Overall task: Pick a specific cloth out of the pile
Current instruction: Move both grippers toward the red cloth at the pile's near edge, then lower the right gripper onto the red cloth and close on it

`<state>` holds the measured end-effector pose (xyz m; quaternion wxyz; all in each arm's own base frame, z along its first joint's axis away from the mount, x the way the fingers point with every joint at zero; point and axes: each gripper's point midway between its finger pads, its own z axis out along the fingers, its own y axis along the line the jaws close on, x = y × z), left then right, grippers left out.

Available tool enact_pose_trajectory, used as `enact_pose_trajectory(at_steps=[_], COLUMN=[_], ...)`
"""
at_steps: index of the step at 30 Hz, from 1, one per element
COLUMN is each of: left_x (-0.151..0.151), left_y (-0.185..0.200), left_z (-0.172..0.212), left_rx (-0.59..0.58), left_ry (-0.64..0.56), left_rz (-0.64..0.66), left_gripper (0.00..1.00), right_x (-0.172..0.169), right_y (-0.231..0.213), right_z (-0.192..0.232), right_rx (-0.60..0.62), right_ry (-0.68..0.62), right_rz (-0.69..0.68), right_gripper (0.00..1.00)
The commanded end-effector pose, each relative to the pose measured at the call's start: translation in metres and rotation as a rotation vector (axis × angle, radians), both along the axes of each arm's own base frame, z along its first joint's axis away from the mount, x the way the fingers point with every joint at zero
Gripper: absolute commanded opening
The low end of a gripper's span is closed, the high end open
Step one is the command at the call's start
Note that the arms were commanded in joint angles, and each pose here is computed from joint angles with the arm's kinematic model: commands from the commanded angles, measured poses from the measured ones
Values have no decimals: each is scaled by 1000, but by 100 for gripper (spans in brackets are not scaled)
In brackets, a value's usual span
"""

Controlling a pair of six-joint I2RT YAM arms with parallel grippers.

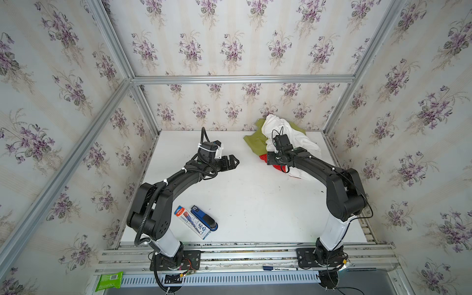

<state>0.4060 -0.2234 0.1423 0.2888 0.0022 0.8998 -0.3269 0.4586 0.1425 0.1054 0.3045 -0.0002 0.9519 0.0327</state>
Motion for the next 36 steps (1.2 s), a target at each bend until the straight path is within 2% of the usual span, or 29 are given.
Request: enact_pose_trajectory(at_steps=[1, 15, 36], left_x=[3, 9, 6], left_y=[-9, -31, -37], left_z=[4, -8, -9], left_rx=[-32, -87, -108], left_ry=[-2, 58, 77], left_rz=[-23, -83, -99], left_gripper=[100, 100, 100], right_x=[11, 35, 57], right_y=[6, 19, 20], right_z=[-2, -28, -63], right_rx=[3, 10, -24], right_ry=[-9, 8, 35], right_rz=[-5, 0, -17], right_gripper=[69, 55, 36])
